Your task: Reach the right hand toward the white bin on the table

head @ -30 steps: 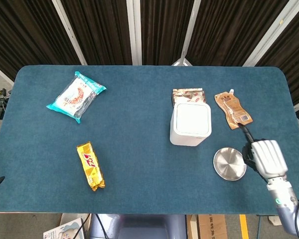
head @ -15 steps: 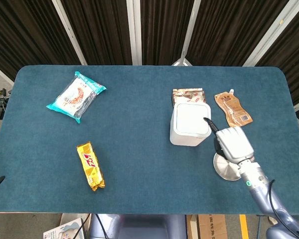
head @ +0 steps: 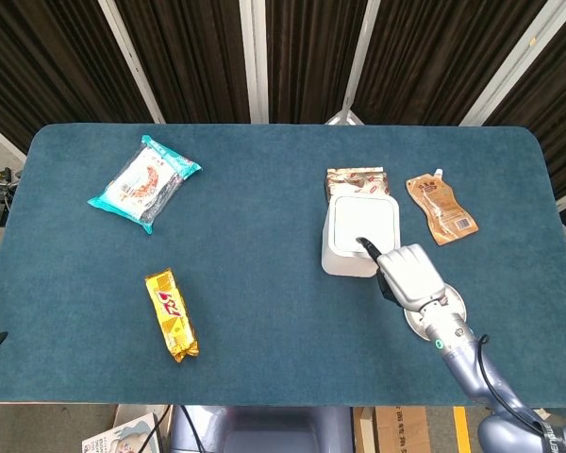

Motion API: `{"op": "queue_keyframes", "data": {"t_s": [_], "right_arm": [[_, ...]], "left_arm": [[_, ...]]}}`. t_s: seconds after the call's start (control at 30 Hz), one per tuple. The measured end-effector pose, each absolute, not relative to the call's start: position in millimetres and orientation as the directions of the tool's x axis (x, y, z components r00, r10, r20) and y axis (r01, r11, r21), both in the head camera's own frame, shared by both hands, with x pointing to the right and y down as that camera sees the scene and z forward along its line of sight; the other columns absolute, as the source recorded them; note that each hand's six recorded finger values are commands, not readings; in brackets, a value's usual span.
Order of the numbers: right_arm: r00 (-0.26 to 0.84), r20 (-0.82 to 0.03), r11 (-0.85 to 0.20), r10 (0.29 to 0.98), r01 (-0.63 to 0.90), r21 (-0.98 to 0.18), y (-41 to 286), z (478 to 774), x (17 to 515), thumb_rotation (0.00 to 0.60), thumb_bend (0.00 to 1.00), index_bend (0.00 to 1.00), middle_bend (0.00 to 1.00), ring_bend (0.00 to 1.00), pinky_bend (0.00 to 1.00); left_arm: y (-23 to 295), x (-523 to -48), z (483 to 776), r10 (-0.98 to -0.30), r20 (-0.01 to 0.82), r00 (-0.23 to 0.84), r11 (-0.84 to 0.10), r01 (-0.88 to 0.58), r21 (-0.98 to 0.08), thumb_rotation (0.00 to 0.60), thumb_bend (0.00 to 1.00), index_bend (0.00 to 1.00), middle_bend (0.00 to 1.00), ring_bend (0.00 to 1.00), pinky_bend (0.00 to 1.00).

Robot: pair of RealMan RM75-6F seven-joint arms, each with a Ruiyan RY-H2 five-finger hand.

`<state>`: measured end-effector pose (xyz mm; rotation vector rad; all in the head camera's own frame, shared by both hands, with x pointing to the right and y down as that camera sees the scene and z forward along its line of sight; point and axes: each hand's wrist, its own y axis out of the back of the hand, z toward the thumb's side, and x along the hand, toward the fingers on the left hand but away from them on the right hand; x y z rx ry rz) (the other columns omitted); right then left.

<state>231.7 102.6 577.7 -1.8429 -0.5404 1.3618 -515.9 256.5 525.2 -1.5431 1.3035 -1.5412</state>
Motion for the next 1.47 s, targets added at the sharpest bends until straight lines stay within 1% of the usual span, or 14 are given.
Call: {"op": "queue_keyframes", "data": {"t_s": [0.4, 0.5, 0.53, 0.63, 0.67, 0.7, 0.73, 0.8, 0.87, 1.0, 1.17, 1.33, 1.4, 1.47], "right_arm": [[0.318, -0.653, -0.648, 0.687, -0.138, -0.749, 108.3, 590.3, 237.4, 0.600, 0.78, 0.21, 0.84, 0.73, 0.72], [0.318, -0.639, -0.640, 0.701, -0.118, -0.760, 105.1, 585.8, 237.7, 0.600, 0.78, 0.20, 0.84, 0.72, 0.72], [0.318, -0.628, -0.634, 0.710, -0.101, -0.767, 103.2, 583.0, 237.7, 0.600, 0.78, 0.18, 0.81, 0.69, 0.69], [0.313, -0.576, -0.601, 0.755, -0.020, -0.799, 96.1, 569.5, 241.0, 0.600, 0.64, 0.08, 0.55, 0.49, 0.50], [0.310, -0.560, -0.591, 0.768, 0.005, -0.807, 94.4, 564.9, 243.4, 0.600, 0.57, 0.06, 0.43, 0.40, 0.42], [0.296, -0.533, -0.570, 0.793, 0.050, -0.820, 91.8, 556.8, 250.5, 0.600, 0.47, 0.03, 0.29, 0.30, 0.32], [0.287, -0.522, -0.561, 0.803, 0.068, -0.825, 90.9, 553.6, 254.4, 0.600, 0.39, 0.02, 0.19, 0.21, 0.24], [0.245, -0.481, -0.520, 0.842, 0.131, -0.844, 90.0, 542.8, 271.5, 0.600, 0.33, 0.01, 0.10, 0.13, 0.17], [0.202, -0.447, -0.481, 0.872, 0.175, -0.859, 93.4, 535.0, 289.2, 0.600, 0.31, 0.00, 0.05, 0.07, 0.13], [0.131, -0.364, -0.384, 0.922, 0.191, -0.903, 112.7, 525.2, 327.8, 0.600, 0.28, 0.00, 0.03, 0.04, 0.10], [0.095, -0.297, -0.309, 0.950, 0.168, -0.936, 149.0, 532.9, 365.0, 0.600, 0.28, 0.00, 0.03, 0.04, 0.05], [0.098, -0.320, -0.330, 0.942, 0.109, -0.938, 200.4, 556.6, 386.6, 0.600, 0.28, 0.01, 0.03, 0.04, 0.02], [0.101, -0.338, -0.347, 0.936, 0.083, -0.934, 217.0, 564.9, 390.1, 0.600, 0.28, 0.01, 0.03, 0.04, 0.01], [0.108, -0.355, -0.362, 0.929, 0.057, -0.930, 224.5, 569.6, 391.3, 0.600, 0.28, 0.01, 0.03, 0.04, 0.01]], "left_arm": [[256.1, -515.1, 525.9, -0.912, 0.382, -0.149, -0.345, -0.226, -0.911, 0.600, 0.00, 0.19, 0.13, 0.00, 0.14], [256.4, -515.4, 525.6, -0.912, 0.382, -0.151, -0.345, -0.224, -0.911, 0.600, 0.00, 0.19, 0.13, 0.00, 0.14], [256.3, -515.6, 525.6, -0.912, 0.382, -0.152, -0.345, -0.224, -0.912, 0.600, 0.00, 0.19, 0.13, 0.00, 0.14], [256.4, -516.2, 525.3, -0.911, 0.382, -0.153, -0.344, -0.225, -0.911, 0.600, 0.00, 0.19, 0.13, 0.00, 0.14], [256.4, -516.3, 525.3, -0.911, 0.382, -0.153, -0.344, -0.226, -0.911, 0.600, 0.00, 0.19, 0.13, 0.00, 0.14], [256.4, -516.5, 525.1, -0.912, 0.381, -0.154, -0.343, -0.226, -0.912, 0.600, 0.00, 0.19, 0.13, 0.00, 0.14], [256.4, -516.6, 525.0, -0.912, 0.381, -0.154, -0.343, -0.227, -0.912, 0.600, 0.00, 0.19, 0.13, 0.00, 0.14], [256.2, -516.6, 525.1, -0.912, 0.381, -0.153, -0.343, -0.227, -0.911, 0.600, 0.00, 0.19, 0.13, 0.00, 0.14], [256.2, -516.1, 525.4, -0.912, 0.382, -0.152, -0.344, -0.227, -0.911, 0.600, 0.00, 0.19, 0.13, 0.00, 0.14], [256.4, -513.7, 526.0, -0.912, 0.384, -0.145, -0.348, -0.221, -0.911, 0.600, 0.00, 0.19, 0.13, 0.00, 0.14], [257.0, -513.0, 525.9, -0.911, 0.384, -0.148, -0.349, -0.215, -0.912, 0.600, 0.00, 0.19, 0.13, 0.00, 0.14], [257.6, -513.3, 524.5, -0.912, 0.381, -0.151, -0.346, -0.216, -0.913, 0.600, 0.00, 0.19, 0.13, 0.00, 0.14], [257.7, -512.8, 524.5, -0.913, 0.382, -0.145, -0.348, -0.216, -0.912, 0.600, 0.00, 0.19, 0.13, 0.00, 0.14], [257.7, -512.7, 524.5, -0.913, 0.384, -0.141, -0.350, -0.216, -0.912, 0.600, 0.00, 0.19, 0.13, 0.00, 0.14]]}}
